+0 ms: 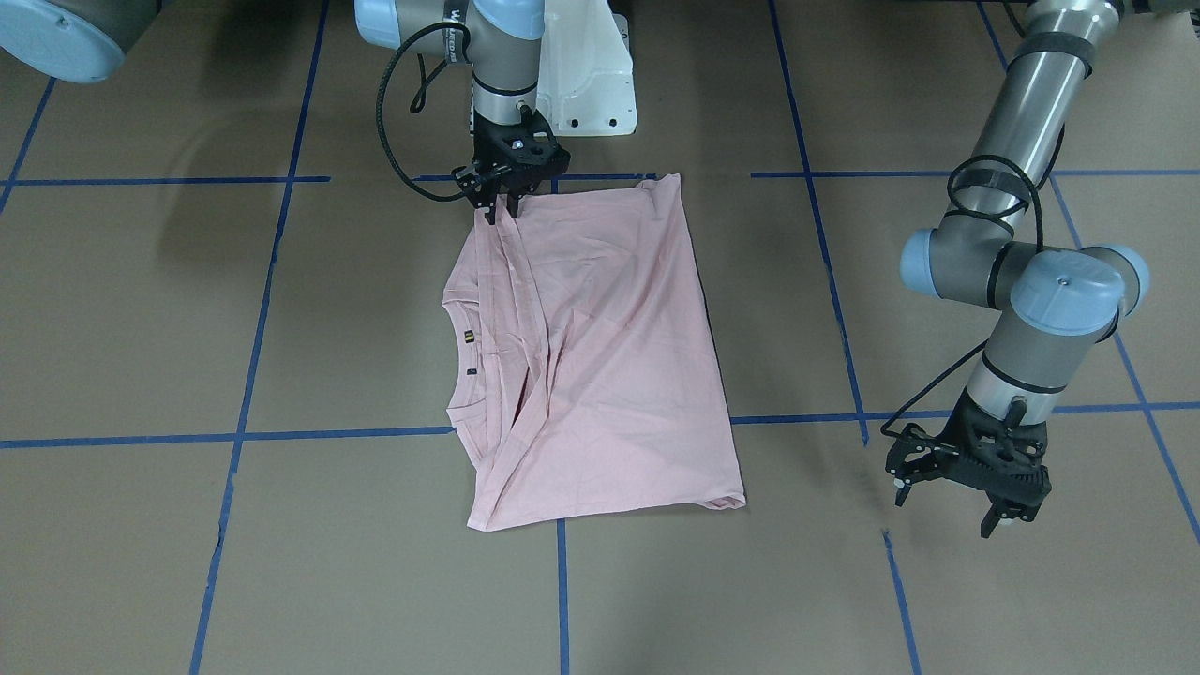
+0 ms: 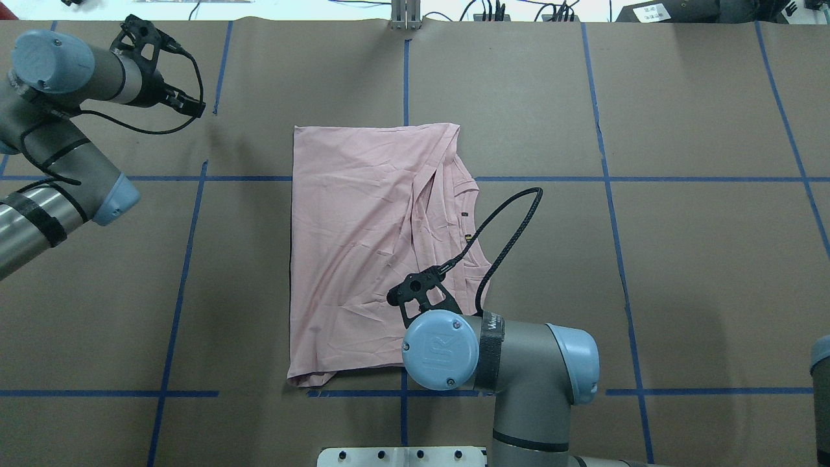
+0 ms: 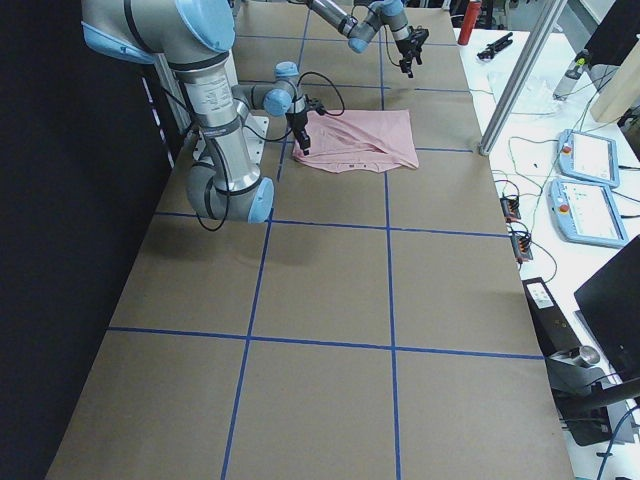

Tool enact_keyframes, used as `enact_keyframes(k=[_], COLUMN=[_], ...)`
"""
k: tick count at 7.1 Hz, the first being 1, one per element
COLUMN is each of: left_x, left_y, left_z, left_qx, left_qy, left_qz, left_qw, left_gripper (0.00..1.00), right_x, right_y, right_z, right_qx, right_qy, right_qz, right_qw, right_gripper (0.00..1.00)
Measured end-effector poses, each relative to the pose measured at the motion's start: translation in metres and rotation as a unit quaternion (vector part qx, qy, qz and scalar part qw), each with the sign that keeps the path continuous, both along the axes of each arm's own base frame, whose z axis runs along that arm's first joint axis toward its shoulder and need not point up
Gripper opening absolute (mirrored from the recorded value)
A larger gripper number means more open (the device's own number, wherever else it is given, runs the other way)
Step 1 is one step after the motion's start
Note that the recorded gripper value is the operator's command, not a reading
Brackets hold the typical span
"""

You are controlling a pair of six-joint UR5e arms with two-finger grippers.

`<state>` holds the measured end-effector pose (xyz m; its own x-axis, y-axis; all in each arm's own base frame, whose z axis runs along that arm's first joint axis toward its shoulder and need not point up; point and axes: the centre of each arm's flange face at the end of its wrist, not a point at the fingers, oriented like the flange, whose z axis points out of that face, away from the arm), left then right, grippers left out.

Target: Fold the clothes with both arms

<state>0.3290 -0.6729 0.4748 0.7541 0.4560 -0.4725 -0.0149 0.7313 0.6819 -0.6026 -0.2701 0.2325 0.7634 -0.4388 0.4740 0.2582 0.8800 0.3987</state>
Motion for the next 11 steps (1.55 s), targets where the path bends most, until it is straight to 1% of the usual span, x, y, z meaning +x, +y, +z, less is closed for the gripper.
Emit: enact_keyframes(k=[1,2,5,7,8,9,10,11], left_x=[0.000,0.000,-0.001,-0.001,-0.001,-0.001,-0.001,-0.001], left_y=[0.000,0.000,0.002,0.002,0.002,0.002,0.002,0.002], left_z=[0.001,0.001,0.004,0.005,0.005,0.005,0.005,0.005], left_qx=[0.000,0.000,-0.002,-0.003,-0.002,-0.002,-0.002,-0.002], left_qy=[0.000,0.000,-0.001,-0.001,-0.001,-0.001,-0.001,-0.001], left_qz=[0.000,0.000,0.000,0.000,0.000,0.000,0.000,0.000], left_qw=[1.0000,1.0000,1.0000,1.0000,1.0000,1.0000,1.0000,1.0000], left_gripper=[1.00,1.00,1.00,1.00,1.00,1.00,1.00,1.00], right_x=[0.001,0.003,0.019,0.040,0.044,0.045,0.045,0.046], right_y=[-0.002,-0.005,-0.005,0.003,0.014,0.024,0.030,0.034], right_z=[-0.002,-0.003,-0.001,0.018,0.028,0.033,0.036,0.037], right_qx=[0.000,0.001,0.001,-0.006,-0.017,-0.027,-0.038,-0.053], right_qy=[-0.001,-0.001,0.000,0.007,0.008,0.007,0.006,0.001], right_qz=[0.001,0.002,0.006,0.014,0.021,0.029,0.040,0.058], right_qw=[1.0000,1.0000,1.0000,0.9999,0.9996,0.9992,0.9985,0.9969], right_gripper=[0.05,0.01,0.00,0.00,0.00,0.31,0.81,1.00])
